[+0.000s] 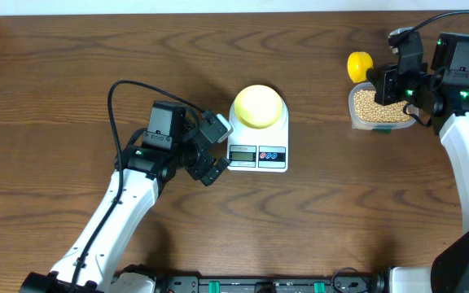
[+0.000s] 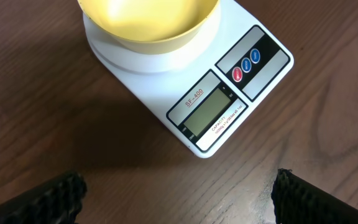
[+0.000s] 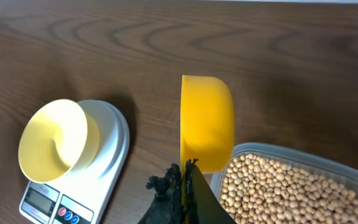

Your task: Scoop item into bowl and weigh 50g on scale

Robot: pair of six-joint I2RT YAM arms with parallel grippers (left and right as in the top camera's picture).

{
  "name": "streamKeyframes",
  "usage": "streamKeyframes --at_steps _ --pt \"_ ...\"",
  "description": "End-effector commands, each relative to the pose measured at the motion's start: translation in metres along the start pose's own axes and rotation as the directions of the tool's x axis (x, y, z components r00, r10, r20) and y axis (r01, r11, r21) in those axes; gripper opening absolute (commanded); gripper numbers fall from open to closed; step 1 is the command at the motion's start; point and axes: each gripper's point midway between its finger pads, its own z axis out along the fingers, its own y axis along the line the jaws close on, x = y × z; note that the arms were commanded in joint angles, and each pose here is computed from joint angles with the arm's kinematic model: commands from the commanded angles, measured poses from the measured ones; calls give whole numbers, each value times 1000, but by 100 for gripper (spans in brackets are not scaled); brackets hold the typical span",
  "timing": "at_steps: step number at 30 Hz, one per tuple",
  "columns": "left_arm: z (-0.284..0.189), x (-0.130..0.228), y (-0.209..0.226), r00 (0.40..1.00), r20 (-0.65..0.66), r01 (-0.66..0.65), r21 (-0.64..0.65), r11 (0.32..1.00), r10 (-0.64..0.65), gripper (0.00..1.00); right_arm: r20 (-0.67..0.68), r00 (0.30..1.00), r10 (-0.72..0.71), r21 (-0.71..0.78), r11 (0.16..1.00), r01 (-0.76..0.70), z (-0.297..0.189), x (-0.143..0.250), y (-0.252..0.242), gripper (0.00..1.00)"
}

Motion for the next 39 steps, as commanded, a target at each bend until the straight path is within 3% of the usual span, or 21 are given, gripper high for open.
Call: streamKeyframes --at_steps 1,39 --pt "-1 -1 -3 1000 10 -4 16 1000 4 97 49 997 -63 -21 998 64 -7 -17 12 1" --pt "-1 -1 -3 1000 10 -4 16 1000 4 97 48 996 -69 -24 997 70 -7 -16 12 1"
